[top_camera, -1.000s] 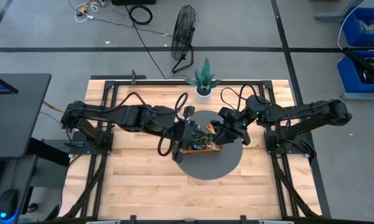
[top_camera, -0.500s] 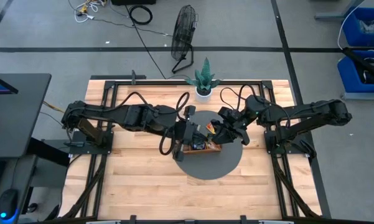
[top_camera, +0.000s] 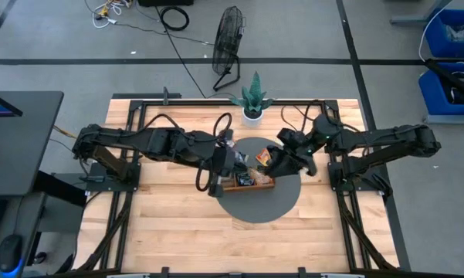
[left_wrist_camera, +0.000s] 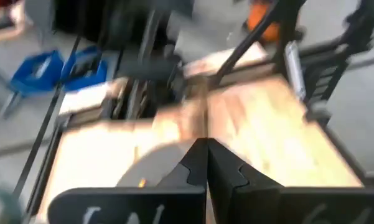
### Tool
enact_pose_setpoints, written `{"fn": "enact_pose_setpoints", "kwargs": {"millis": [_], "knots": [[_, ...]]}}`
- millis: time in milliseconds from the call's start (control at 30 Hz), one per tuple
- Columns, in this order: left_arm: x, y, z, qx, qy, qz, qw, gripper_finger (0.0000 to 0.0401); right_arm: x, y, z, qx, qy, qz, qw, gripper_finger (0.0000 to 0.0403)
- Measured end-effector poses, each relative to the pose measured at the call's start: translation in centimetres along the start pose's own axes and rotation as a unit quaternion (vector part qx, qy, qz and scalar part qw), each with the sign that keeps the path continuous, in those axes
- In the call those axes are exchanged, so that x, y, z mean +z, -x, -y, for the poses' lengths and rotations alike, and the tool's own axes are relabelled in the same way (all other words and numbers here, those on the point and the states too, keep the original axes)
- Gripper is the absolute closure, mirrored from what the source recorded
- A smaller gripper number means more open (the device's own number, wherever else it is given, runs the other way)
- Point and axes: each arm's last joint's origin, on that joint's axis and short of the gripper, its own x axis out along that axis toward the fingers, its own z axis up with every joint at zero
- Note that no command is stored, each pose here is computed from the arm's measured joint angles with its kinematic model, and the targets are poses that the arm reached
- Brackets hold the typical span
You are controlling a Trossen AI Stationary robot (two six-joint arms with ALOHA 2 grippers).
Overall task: Pick & Place Tea
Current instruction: Put the brown tea bag into the left section of the wooden organizer
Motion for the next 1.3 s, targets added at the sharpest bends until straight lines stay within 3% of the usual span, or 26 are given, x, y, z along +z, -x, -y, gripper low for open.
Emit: {"fn": "enact_pose_setpoints", "kwargs": {"millis": [133, 300, 633, 1000, 1300], "knots": [[-0.7, 0.9, -0.3, 0.023, 0.026, -0.042, 0.999, 0.0400, 0.0, 0.7, -1.1, 0.011, 0.005, -0.006, 1.000, 0.0256], [-2.0, 1.6, -0.5, 0.041, 0.064, -0.109, 0.991, 0.0400, -0.6, 1.2, -2.1, -0.014, -0.001, -0.002, 1.000, 0.0236], [-4.4, 0.4, -1.8, 0.042, 0.155, -0.211, 0.964, 0.0400, -3.3, 0.8, -1.4, -0.161, 0.009, -0.023, 0.987, 0.0244], [-7.5, -4.1, -3.8, 0.024, 0.202, -0.298, 0.933, 0.0400, -5.0, 1.0, -0.5, -0.339, 0.058, -0.005, 0.939, 0.0256], [-11.0, -8.5, -3.8, 0.014, 0.213, -0.383, 0.899, 0.0400, -5.5, 1.2, -0.3, -0.366, 0.053, -0.019, 0.929, 0.0264]]}}
